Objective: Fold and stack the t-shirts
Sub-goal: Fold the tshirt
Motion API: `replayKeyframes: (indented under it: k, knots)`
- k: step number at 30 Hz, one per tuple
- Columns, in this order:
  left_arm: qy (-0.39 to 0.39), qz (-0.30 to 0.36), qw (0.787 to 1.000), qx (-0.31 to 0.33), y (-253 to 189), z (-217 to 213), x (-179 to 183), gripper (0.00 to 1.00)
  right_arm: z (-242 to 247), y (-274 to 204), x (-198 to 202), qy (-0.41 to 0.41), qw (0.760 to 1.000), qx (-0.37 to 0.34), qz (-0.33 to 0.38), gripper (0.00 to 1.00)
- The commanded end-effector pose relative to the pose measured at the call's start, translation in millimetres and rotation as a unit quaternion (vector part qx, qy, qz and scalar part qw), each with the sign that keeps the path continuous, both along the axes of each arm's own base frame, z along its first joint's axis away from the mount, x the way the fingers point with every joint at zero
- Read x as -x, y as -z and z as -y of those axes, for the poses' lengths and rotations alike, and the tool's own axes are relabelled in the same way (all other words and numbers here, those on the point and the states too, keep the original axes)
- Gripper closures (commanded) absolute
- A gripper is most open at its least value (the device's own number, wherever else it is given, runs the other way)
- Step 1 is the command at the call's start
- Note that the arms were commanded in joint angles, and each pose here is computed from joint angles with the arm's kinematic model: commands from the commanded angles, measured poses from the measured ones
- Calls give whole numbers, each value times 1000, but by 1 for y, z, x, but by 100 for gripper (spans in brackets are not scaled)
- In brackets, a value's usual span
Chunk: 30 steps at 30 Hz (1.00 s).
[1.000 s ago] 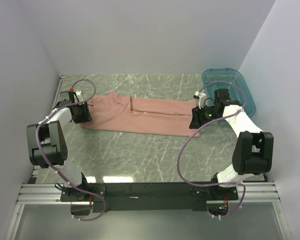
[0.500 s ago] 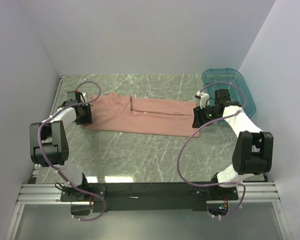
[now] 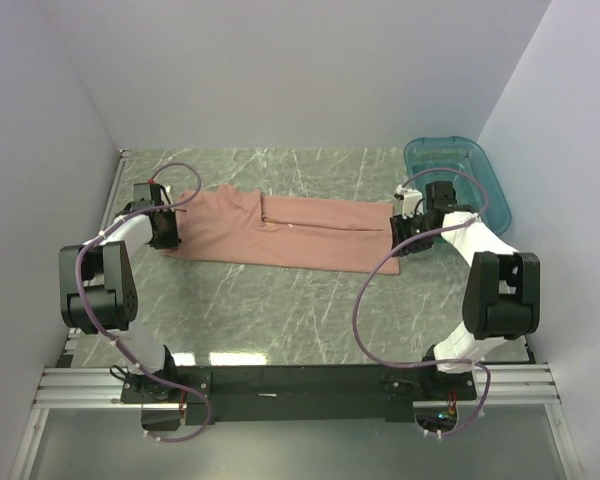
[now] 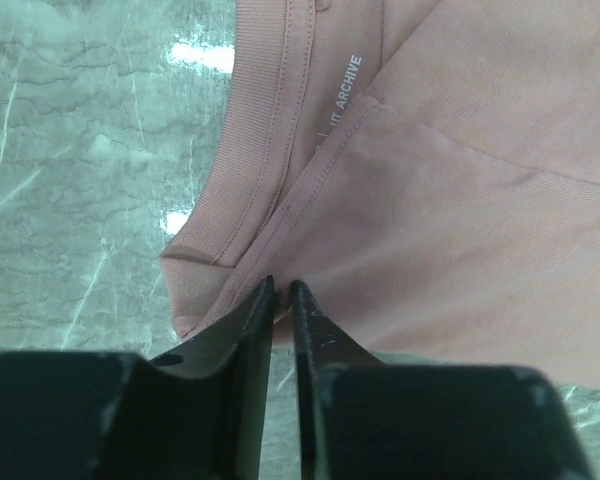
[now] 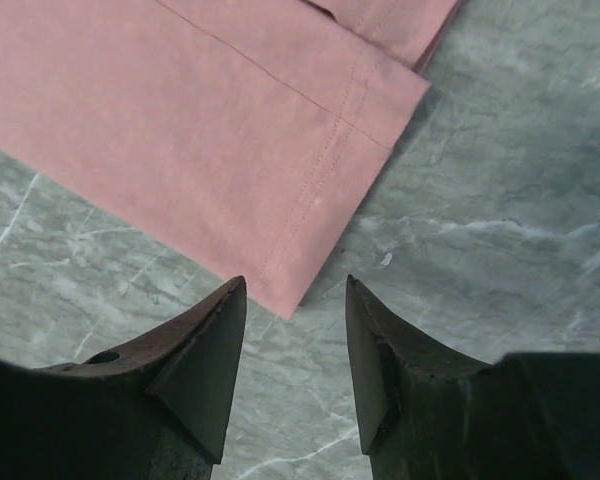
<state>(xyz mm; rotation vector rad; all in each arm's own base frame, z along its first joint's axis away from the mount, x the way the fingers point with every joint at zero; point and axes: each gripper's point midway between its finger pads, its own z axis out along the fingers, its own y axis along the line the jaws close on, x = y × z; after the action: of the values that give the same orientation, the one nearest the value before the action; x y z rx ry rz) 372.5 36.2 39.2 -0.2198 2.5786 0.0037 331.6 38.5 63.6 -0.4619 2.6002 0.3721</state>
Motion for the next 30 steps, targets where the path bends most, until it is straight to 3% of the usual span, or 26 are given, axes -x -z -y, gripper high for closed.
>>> replayKeyframes:
  k: [1, 10, 18, 23, 27, 30]
  knots:
    - [10, 23, 1000, -7, -13, 0, -6, 82, 3, 11, -2, 14, 1000, 6, -12, 49]
    - [7, 33, 999, -10, -19, -1, -7, 95, 1, 27, 3, 14, 999, -2, -43, 50]
    - [5, 62, 998, -13, -35, -1, -9, 99, -2, 31, 4, 16, 998, -12, -53, 51]
    - [-7, 68, 997, -28, -40, -6, -7, 63, -4, 31, 5, 14, 998, -17, -55, 51]
    - [-7, 58, 998, -31, -34, -7, -6, 54, -4, 32, 6, 13, 998, -17, -56, 51]
    - [-6, 51, 998, -31, -29, -8, -8, 54, -5, 32, 6, 13, 998, -20, -58, 51]
